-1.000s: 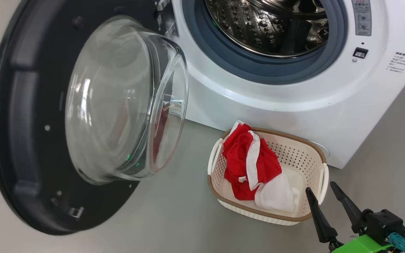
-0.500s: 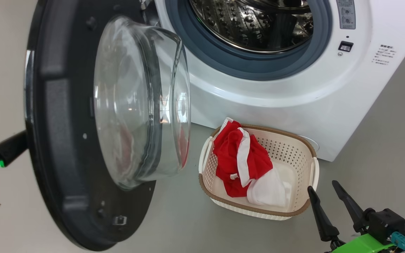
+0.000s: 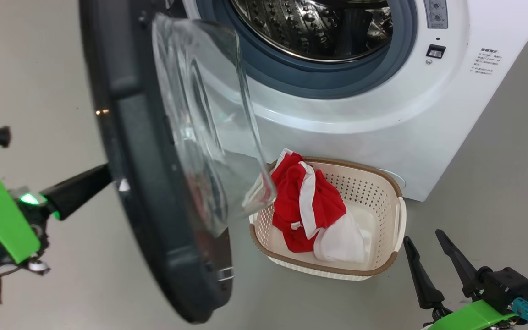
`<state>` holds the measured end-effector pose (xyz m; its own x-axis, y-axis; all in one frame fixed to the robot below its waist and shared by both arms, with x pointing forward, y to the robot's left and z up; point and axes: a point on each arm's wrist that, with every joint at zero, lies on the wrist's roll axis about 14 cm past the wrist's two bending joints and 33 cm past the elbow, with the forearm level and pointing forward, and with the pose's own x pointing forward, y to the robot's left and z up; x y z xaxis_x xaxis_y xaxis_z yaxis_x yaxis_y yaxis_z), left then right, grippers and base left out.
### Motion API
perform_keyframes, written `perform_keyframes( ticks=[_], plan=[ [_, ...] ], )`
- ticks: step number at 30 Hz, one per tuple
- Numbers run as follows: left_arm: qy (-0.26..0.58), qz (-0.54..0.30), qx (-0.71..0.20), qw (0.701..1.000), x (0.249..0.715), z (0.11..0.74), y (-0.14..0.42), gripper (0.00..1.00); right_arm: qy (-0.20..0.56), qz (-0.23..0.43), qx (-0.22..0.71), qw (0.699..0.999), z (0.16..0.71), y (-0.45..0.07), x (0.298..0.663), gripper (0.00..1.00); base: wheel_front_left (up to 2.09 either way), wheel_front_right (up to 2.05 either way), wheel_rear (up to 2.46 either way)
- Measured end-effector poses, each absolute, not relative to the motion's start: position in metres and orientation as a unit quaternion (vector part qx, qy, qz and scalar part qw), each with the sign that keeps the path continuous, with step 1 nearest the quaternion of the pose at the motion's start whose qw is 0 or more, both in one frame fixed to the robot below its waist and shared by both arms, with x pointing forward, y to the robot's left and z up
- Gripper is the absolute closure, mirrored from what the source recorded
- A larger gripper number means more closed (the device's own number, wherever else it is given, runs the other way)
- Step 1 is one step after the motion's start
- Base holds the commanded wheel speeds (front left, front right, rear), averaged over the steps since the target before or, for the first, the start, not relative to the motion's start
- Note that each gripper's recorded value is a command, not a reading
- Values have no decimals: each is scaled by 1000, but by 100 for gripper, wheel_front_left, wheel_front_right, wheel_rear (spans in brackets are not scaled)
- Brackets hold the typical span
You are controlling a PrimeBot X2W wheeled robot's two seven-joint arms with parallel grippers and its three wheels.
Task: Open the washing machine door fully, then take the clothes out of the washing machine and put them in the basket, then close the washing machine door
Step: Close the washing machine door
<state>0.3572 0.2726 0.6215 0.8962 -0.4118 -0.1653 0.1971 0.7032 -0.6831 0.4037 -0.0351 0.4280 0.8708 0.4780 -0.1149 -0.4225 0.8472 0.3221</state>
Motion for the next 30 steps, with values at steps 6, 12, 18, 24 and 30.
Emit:
perform_keyframes(
  ticks=[6,12,18,24,30],
  plan=[
    [135,-191,-343,910,367,632,257,100,92,233,146,957,430,-36,407,0,0,0,0],
    [114,-176,-351,912,370,634,263,100,85,232,145,958,434,-37,408,0,0,0,0],
    [103,-137,-368,914,361,621,280,89,78,236,144,958,441,-35,407,0,0,0,0],
    [115,-80,-384,912,343,582,292,86,71,248,143,956,447,-27,404,0,0,0,0],
    [110,-39,-414,903,327,556,299,81,78,265,139,951,446,-17,395,0,0,0,0]
  ],
)
